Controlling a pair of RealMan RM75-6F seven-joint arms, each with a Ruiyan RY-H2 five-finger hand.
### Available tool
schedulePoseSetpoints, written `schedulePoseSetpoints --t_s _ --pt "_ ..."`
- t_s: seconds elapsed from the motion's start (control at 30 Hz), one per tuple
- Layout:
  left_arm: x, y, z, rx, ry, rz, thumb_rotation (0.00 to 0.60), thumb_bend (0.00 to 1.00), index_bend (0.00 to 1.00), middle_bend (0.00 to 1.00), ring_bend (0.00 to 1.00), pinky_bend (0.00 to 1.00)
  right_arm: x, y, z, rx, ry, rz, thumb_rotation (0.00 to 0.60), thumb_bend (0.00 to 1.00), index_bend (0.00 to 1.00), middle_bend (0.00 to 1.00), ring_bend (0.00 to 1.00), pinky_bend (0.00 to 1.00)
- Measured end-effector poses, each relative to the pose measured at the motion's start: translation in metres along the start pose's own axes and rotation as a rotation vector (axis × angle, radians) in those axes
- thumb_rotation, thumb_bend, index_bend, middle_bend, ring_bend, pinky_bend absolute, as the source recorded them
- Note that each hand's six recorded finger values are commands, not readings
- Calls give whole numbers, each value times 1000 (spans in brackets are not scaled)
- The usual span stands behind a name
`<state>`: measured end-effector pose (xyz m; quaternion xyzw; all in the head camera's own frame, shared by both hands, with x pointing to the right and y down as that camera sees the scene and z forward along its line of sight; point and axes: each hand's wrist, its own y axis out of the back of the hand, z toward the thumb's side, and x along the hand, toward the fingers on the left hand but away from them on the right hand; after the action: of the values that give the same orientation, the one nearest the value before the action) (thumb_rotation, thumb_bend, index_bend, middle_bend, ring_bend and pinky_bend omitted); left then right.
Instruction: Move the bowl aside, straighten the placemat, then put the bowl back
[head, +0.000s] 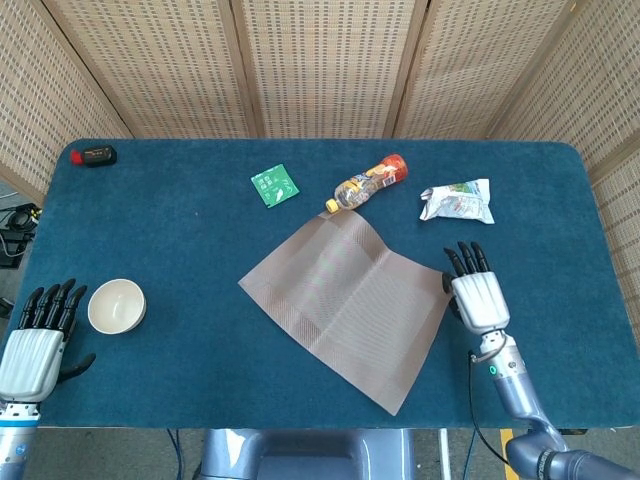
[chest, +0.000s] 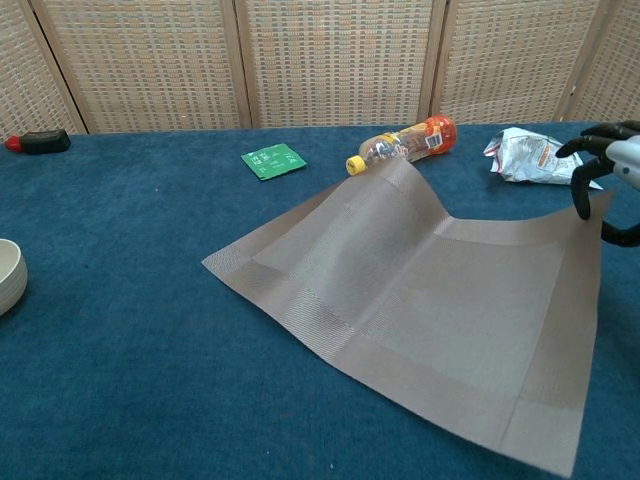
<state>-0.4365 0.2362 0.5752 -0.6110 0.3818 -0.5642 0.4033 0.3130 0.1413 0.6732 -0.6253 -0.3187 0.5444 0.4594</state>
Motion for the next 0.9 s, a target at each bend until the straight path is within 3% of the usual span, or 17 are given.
schedulePoseSetpoints --t_s 0.2,0.33,0.53,0.73,0.9 --pt "1 -1 -1 -3 2 -2 600 132 0 0 0 0 -24 16 -33 102 -104 -23 600 491 610 134 10 0" --pt "1 -1 -1 -2 0 -3 600 131 0 0 0 0 -22 27 -62 149 -176 -36 600 397 384 4 0 0" --pt "0 -1 1 -1 -7 -1 600 132 0 0 0 0 -1 34 -85 121 -243 -33 600 336 106 0 0 0" --pt "-1 -1 7 -4 -27 -1 600 99 0 0 0 0 27 33 -93 16 -272 -38 600 257 66 0 0 0" --pt "1 -3 11 -18 -39 -8 600 69 0 0 0 0 61 38 -84 -97 -238 -84 600 202 36 0 0 0"
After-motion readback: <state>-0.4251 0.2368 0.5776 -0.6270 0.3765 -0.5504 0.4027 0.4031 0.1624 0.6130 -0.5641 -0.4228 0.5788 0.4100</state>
